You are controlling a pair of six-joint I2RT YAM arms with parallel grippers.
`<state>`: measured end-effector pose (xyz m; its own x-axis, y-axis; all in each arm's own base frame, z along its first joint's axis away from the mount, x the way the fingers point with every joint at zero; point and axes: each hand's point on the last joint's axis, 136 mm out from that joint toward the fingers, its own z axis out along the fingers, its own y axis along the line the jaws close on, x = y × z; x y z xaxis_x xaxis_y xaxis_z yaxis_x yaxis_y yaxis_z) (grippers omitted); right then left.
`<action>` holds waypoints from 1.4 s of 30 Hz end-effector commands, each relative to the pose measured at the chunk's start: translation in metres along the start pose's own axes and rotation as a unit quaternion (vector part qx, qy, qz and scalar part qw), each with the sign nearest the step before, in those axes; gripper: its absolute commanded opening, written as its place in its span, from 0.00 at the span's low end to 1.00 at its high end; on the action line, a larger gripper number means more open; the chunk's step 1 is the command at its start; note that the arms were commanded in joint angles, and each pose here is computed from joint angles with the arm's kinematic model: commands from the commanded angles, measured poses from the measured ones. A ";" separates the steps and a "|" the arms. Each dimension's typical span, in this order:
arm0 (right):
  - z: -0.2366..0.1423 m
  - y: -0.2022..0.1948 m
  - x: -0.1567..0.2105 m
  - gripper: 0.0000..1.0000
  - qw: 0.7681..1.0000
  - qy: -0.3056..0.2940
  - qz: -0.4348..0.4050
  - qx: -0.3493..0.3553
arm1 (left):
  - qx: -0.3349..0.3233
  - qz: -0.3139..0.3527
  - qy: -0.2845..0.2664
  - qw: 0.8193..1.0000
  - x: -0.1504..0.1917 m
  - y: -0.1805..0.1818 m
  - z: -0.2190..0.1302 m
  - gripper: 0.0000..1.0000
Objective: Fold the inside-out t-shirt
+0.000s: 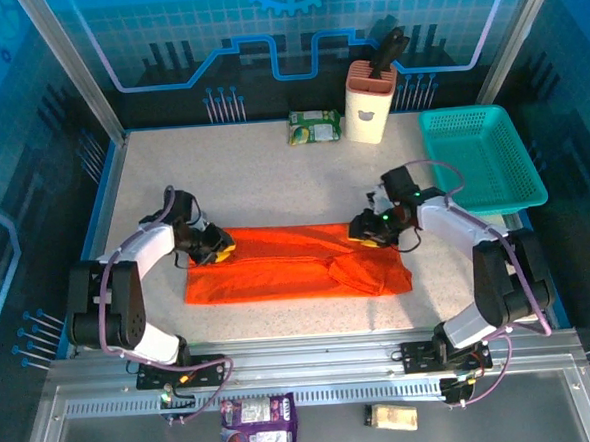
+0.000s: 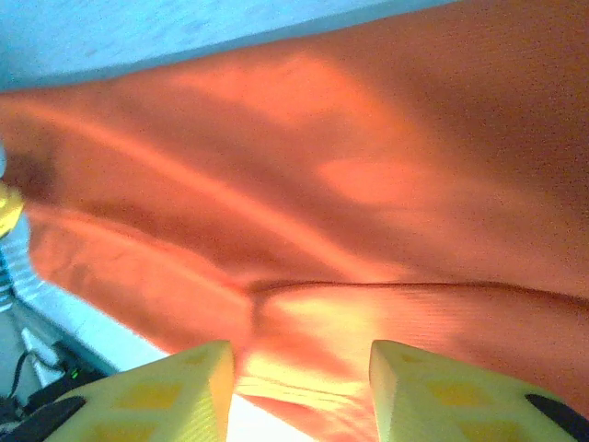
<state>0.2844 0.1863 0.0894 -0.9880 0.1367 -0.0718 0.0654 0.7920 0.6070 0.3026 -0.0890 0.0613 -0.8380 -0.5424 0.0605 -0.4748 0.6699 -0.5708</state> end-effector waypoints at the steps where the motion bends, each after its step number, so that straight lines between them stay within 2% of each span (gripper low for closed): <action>1: 0.017 0.035 0.016 0.44 0.998 0.042 0.002 -0.045 | 0.000 0.009 -0.005 1.000 -0.006 -0.008 -0.012 0.24; 8: 0.068 0.031 0.047 0.44 0.993 0.102 0.026 -0.056 | -0.005 0.013 -0.006 1.000 -0.020 -0.012 -0.006 0.25; 13: 0.090 0.002 0.056 0.43 0.992 0.122 0.037 -0.013 | -0.017 0.015 0.002 1.000 -0.027 -0.007 0.000 0.25; 15: 0.087 -0.007 0.056 0.43 0.992 0.117 0.036 0.011 | -0.025 0.015 0.004 1.000 -0.028 -0.003 0.000 0.24; 21: 0.057 0.020 0.041 0.46 0.997 0.074 0.015 -0.025 | -0.035 0.007 -0.001 0.999 -0.032 0.008 -0.003 0.24; 24: 0.043 0.022 0.033 0.46 0.998 0.055 0.014 -0.023 | -0.035 0.005 0.004 0.999 -0.031 0.012 0.001 0.23; 32: 0.022 -0.026 0.009 0.47 0.999 0.019 0.040 0.020 | -0.040 -0.004 0.015 0.999 -0.026 0.020 0.009 0.21; 37: 0.034 -0.072 0.012 0.46 0.995 0.040 0.071 0.051 | -0.045 -0.005 0.012 0.999 -0.025 0.023 0.009 0.21; 42: 0.019 -0.072 0.004 0.46 0.996 0.029 0.063 0.049 | -0.047 -0.005 0.009 0.999 -0.023 0.024 0.006 0.22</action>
<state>0.2837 0.1528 0.0268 -0.9729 0.2246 0.0550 0.2168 0.8029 0.5552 0.3193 -0.0679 0.0414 -0.8363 -0.5414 0.0869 -0.5050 0.6988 -0.5066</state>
